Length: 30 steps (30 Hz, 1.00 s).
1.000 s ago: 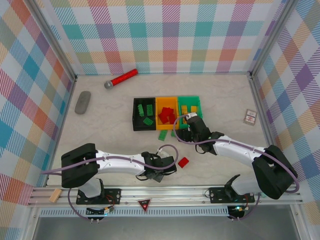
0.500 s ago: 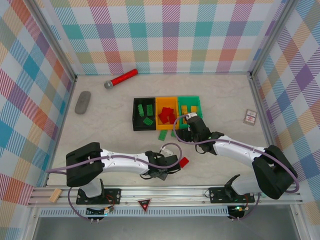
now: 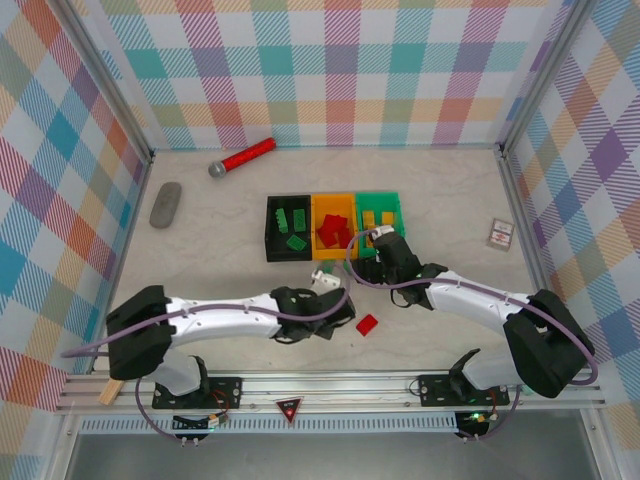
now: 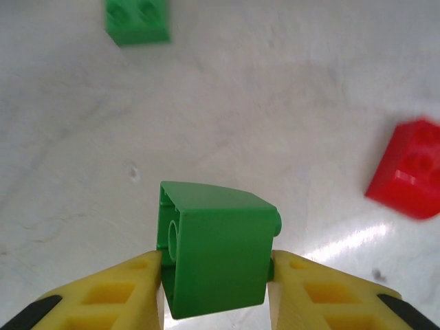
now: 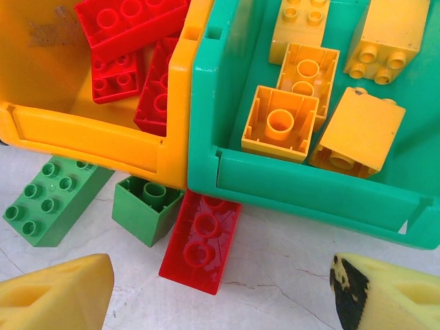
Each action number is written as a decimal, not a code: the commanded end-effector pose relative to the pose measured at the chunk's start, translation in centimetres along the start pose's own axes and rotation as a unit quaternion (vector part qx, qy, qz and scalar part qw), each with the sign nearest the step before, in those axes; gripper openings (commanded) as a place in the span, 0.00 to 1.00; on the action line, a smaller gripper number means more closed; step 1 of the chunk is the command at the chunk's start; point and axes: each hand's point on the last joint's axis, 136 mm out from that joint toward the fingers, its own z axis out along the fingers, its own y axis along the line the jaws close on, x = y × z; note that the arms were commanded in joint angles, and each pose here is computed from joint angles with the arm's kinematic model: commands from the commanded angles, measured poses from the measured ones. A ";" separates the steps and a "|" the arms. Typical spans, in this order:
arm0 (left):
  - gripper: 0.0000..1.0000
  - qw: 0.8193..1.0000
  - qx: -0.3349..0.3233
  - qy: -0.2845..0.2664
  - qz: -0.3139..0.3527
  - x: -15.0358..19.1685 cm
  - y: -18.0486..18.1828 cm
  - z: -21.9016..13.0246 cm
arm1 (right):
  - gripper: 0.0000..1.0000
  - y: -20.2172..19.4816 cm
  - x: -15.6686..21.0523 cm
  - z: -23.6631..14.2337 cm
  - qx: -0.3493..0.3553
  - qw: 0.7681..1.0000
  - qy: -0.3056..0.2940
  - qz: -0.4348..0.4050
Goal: Sort the legos into containers by color
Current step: Place the lego in the container.
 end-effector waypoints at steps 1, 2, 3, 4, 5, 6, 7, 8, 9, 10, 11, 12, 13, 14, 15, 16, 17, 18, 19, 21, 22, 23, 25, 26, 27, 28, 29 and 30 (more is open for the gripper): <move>0.38 0.998 0.001 -0.035 -0.047 -2.4 2.0 -1.0 | 0.83 0.4 -1.5 -0.2 -0.007 1.000 -0.017 0.006; 0.38 0.997 0.002 -0.042 -0.059 -3.1 2.6 -1.2 | 0.83 0.4 -1.4 -0.1 -0.007 1.000 -0.014 0.005; 0.39 0.996 0.004 -0.047 -0.072 -3.9 3.3 -1.4 | 0.83 0.4 -1.4 -0.1 -0.006 1.000 -0.013 0.005; 0.39 0.995 0.004 -0.051 -0.086 -4.6 4.0 -1.5 | 0.83 0.4 -1.4 -0.1 -0.006 1.000 -0.013 0.005; 0.39 0.994 0.002 -0.055 -0.098 -5.3 4.7 -1.6 | 0.83 0.5 -1.4 -0.1 -0.007 1.000 -0.014 0.005; 0.39 0.992 0.001 -0.059 -0.109 -6.0 5.4 -1.7 | 0.83 0.5 -1.5 -0.1 -0.008 1.000 -0.015 0.006; 0.39 0.991 0.002 -0.065 -0.120 -6.8 6.0 -1.9 | 0.83 0.4 -1.4 -0.1 -0.007 1.000 -0.015 0.006; 0.39 0.990 0.004 -0.072 -0.123 -7.5 6.3 -2.1 | 0.83 0.4 -1.4 0.0 -0.006 1.000 -0.014 0.004; 0.39 0.989 0.004 -0.081 -0.126 -8.4 6.6 -2.3 | 0.83 0.4 -1.4 0.0 -0.005 1.000 -0.013 0.004; 0.39 0.988 0.003 -0.090 -0.128 -9.3 6.9 -2.6 | 0.83 0.4 -1.4 -0.1 -0.004 1.000 -0.013 0.004; 0.39 0.987 0.001 -0.094 -0.129 -10.0 7.2 -2.7 | 0.83 0.4 -1.4 -0.1 -0.004 1.000 -0.014 0.004; 0.39 0.987 -0.002 -0.101 -0.128 -11.0 7.5 -2.9 | 0.83 0.4 -1.4 -0.1 -0.005 1.000 -0.016 0.005; 0.39 0.986 -0.007 -0.107 -0.128 -12.0 8.0 -3.0 | 0.83 0.4 -1.5 -0.1 -0.005 1.000 -0.017 0.005; 0.39 0.986 -0.012 -0.112 -0.126 -12.7 8.4 -3.1 | 0.83 0.3 -1.5 -0.1 -0.004 1.000 -0.015 0.003; 0.39 0.984 -0.016 -0.119 -0.129 -13.9 8.9 -3.2 | 0.83 0.3 -1.4 -0.1 -0.003 1.000 -0.014 0.004; 0.39 0.984 -0.016 -0.123 -0.131 -14.9 9.1 -3.2 | 0.83 0.3 -1.4 -0.1 -0.004 1.000 -0.014 0.005; 0.39 0.983 -0.017 -0.125 -0.137 -15.8 9.6 -3.2 | 0.83 0.4 -1.4 -0.1 -0.006 1.000 -0.016 0.005; 0.39 0.981 -0.015 -0.125 -0.145 -16.7 9.9 -3.1 | 0.83 0.4 -1.4 -0.1 -0.006 1.000 -0.016 0.005; 0.40 0.980 -0.012 -0.127 -0.151 -17.6 10.2 -2.9 | 0.83 0.4 -1.4 -0.1 -0.005 1.000 -0.016 0.003; 0.41 0.979 -0.012 -0.128 -0.159 -19.1 10.8 -2.3 | 0.83 0.3 -1.5 -0.1 -0.003 1.000 -0.015 0.004; 0.41 0.978 -0.015 -0.128 -0.164 -19.8 11.2 -1.9 | 0.83 0.3 -1.5 -0.1 -0.003 1.000 -0.016 0.003; 0.41 0.978 -0.017 -0.125 -0.168 -20.3 11.5 -1.3 | 0.83 0.4 -1.6 -0.2 -0.005 1.000 -0.018 0.004; 0.42 0.977 -0.013 -0.116 -0.180 -21.6 12.1 -0.2 | 0.83 0.3 -1.5 -0.2 -0.004 1.000 -0.017 0.004; 0.42 0.977 -0.010 -0.112 -0.181 -22.0 12.2 0.4 | 0.83 0.3 -1.5 -0.2 -0.003 1.000 -0.017 0.004; 0.42 0.977 -0.010 -0.108 -0.183 -22.4 12.5 1.1 | 0.83 0.3 -1.5 -0.2 -0.004 1.000 -0.017 0.004; 0.42 0.977 -0.013 -0.101 -0.185 -22.6 12.8 1.7 | 0.83 0.4 -1.6 -0.3 -0.006 1.000 -0.018 0.005; 0.42 0.978 -0.018 -0.093 -0.188 -22.6 13.1 2.3 | 0.83 0.5 -1.6 -0.3 -0.008 1.000 -0.020 0.005; 0.43 0.978 -0.024 -0.087 -0.187 -22.6 13.5 2.8 | 0.83 0.4 -1.6 -0.3 -0.008 1.000 -0.020 0.005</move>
